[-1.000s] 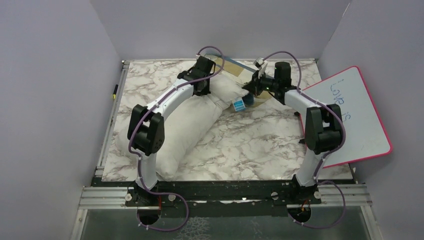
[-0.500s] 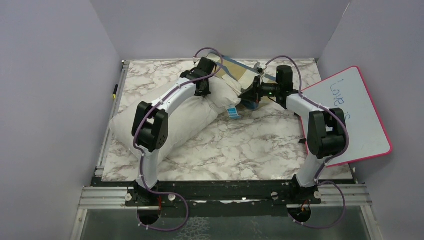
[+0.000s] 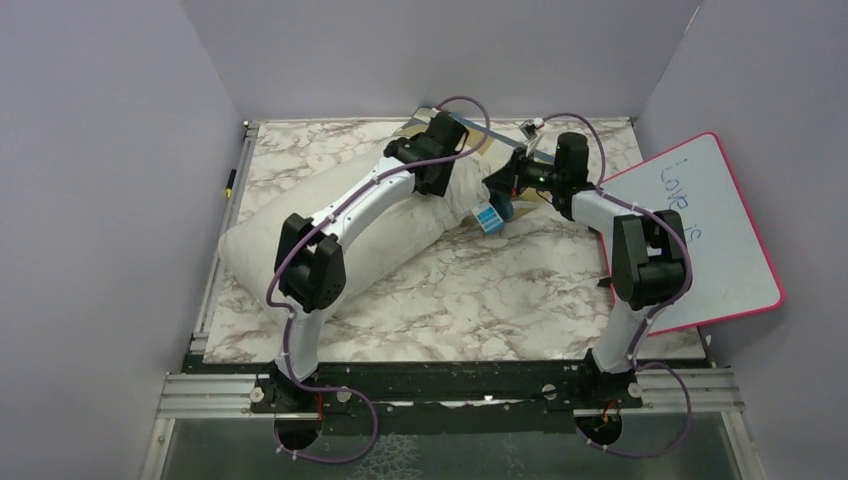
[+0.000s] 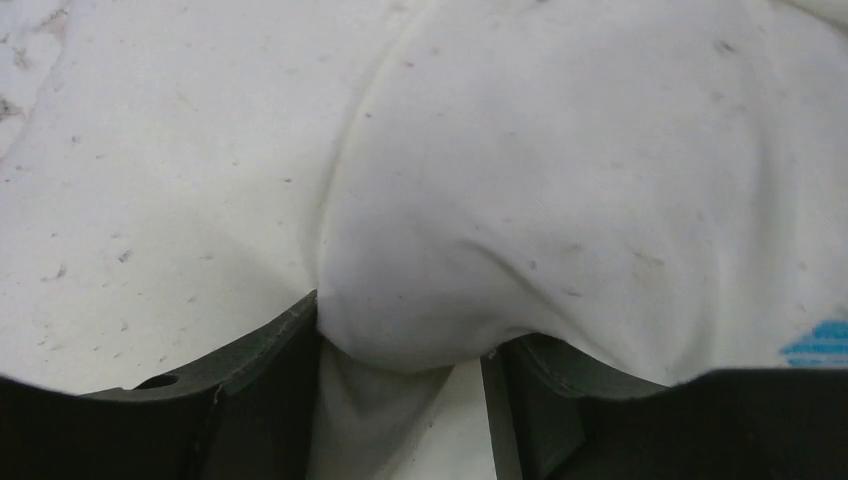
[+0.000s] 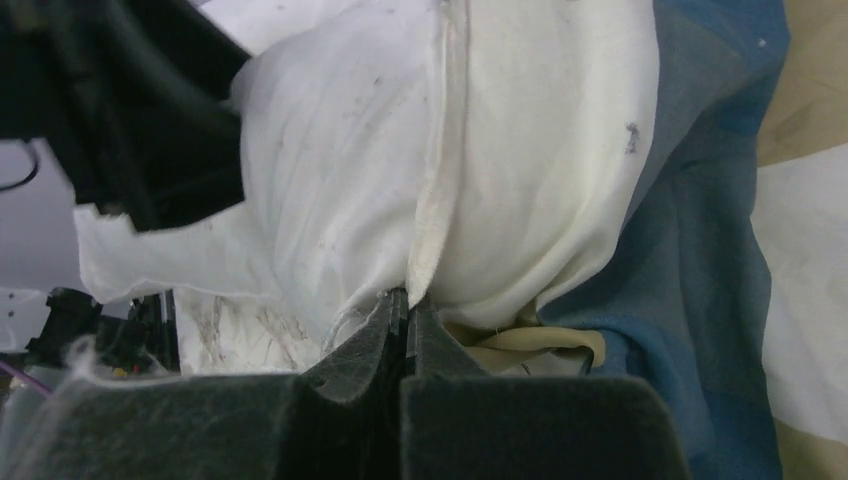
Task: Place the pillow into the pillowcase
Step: Stuff the pillow into the pillowcase.
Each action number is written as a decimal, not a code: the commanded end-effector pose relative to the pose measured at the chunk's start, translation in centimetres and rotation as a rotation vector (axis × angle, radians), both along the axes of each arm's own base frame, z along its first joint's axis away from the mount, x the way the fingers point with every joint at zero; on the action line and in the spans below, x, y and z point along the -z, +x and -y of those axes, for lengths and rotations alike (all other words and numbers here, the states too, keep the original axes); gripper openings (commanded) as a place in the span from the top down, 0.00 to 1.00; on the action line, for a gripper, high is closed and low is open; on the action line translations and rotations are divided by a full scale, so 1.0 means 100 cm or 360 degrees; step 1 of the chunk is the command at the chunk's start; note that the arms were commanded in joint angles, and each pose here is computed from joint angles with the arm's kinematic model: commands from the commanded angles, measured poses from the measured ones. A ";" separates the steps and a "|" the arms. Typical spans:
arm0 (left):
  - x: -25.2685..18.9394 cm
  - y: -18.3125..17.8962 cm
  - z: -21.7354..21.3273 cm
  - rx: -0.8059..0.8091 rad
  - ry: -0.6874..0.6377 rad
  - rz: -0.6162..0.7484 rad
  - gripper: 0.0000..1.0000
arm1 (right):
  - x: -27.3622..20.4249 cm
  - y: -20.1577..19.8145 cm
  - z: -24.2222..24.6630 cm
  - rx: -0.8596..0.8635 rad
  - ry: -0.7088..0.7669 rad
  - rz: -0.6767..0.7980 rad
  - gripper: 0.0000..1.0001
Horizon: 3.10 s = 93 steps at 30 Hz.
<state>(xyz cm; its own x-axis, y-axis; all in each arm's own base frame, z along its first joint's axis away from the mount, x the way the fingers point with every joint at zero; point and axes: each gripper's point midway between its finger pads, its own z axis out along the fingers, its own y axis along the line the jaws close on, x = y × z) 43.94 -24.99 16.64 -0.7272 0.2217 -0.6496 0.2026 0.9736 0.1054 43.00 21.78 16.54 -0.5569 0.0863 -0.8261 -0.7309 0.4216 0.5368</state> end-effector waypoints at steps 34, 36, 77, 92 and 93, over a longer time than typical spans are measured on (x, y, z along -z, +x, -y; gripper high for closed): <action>0.094 0.088 0.034 -0.0327 -0.0152 0.0126 0.95 | -0.021 -0.049 -0.022 -0.0334 -0.0008 0.0188 1.00; 0.094 0.088 0.042 -0.0347 -0.0237 0.0114 0.95 | -0.026 -0.063 -0.034 -0.0449 0.0026 0.0193 1.00; 0.017 0.089 0.055 0.0894 0.0323 0.0597 0.69 | -0.064 0.048 -0.021 0.0230 -0.0127 0.0127 1.00; 0.022 0.137 0.023 0.0377 -0.0273 0.0412 1.00 | -0.034 0.056 0.007 0.0402 -0.0227 0.0086 0.67; 0.021 0.137 0.024 0.0388 -0.0285 0.0416 1.00 | -0.033 0.059 0.011 0.0466 -0.0224 0.0085 0.67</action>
<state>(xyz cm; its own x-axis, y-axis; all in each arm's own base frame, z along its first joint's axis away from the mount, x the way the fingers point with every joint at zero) 55.72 -29.62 16.00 -0.4265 0.3135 -0.8484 0.4894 0.8688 0.0750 47.94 21.64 19.72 -0.4849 0.0543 -0.8729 -0.6733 0.6138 0.4122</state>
